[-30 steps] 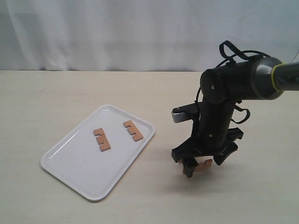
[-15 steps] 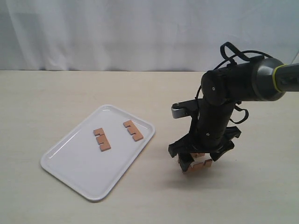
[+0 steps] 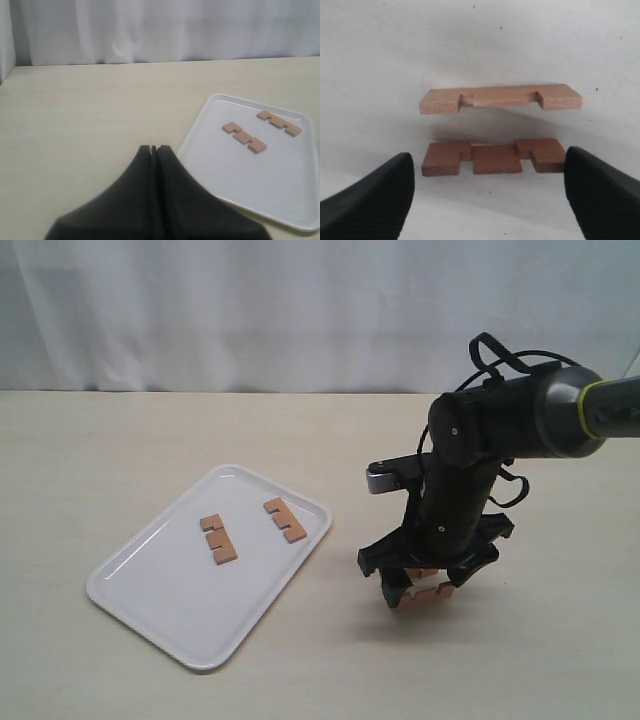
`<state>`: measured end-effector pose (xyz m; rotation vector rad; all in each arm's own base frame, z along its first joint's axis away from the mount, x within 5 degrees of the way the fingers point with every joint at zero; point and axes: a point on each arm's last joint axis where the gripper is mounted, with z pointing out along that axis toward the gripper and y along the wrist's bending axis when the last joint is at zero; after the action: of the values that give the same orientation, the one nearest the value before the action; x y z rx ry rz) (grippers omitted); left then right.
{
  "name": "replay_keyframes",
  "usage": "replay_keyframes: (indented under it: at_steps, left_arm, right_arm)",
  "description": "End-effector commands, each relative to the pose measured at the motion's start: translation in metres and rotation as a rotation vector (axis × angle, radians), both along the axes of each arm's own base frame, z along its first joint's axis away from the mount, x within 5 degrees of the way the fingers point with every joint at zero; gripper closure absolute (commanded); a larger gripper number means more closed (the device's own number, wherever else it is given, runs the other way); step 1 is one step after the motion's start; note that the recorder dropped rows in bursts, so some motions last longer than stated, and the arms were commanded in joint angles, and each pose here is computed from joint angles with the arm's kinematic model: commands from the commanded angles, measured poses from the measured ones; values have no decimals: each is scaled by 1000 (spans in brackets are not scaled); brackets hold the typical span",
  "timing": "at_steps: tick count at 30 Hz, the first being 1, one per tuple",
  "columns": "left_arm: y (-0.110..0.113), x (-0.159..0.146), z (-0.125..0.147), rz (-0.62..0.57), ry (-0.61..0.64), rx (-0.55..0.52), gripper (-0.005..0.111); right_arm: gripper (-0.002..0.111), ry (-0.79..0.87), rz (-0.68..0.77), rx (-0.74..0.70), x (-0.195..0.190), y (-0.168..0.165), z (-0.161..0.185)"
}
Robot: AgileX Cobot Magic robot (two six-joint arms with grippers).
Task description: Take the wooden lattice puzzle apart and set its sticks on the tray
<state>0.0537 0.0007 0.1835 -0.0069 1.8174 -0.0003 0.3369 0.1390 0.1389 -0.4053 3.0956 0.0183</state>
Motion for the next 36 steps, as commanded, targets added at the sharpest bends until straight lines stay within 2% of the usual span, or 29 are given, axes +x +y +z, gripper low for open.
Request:
replay_keyframes:
  at_steps: [1,22,24,27,29,34,36]
  left_arm:
    - [0,0,0,-7,-10,-1,107]
    - [0,0,0,-7,-10,-1,107]
    - [0,0,0,-7,-10,-1,107]
    - [0,0,0,-7,-10,-1,107]
    - [0,0,0,-7,-10,-1,107]
    - [0,0,0,-7,-10,-1,107]
    - [0,0,0,-7,-10,-1,107]
  right_arm:
    - [31,40,-10,-12,0,-1,-17]
    - [31,46,-10,-15,-1,-1,-17]
    - [33,45,-8,-16,-1,-1,-17]
    - [67,50,-7,-20,-1,-2,-17]
    - [84,61,-7,-25,-2,-2,-16]
    - [104,-3,3,1,-3,-3,11]
    - [104,-30,7,12,-4,-3,22]
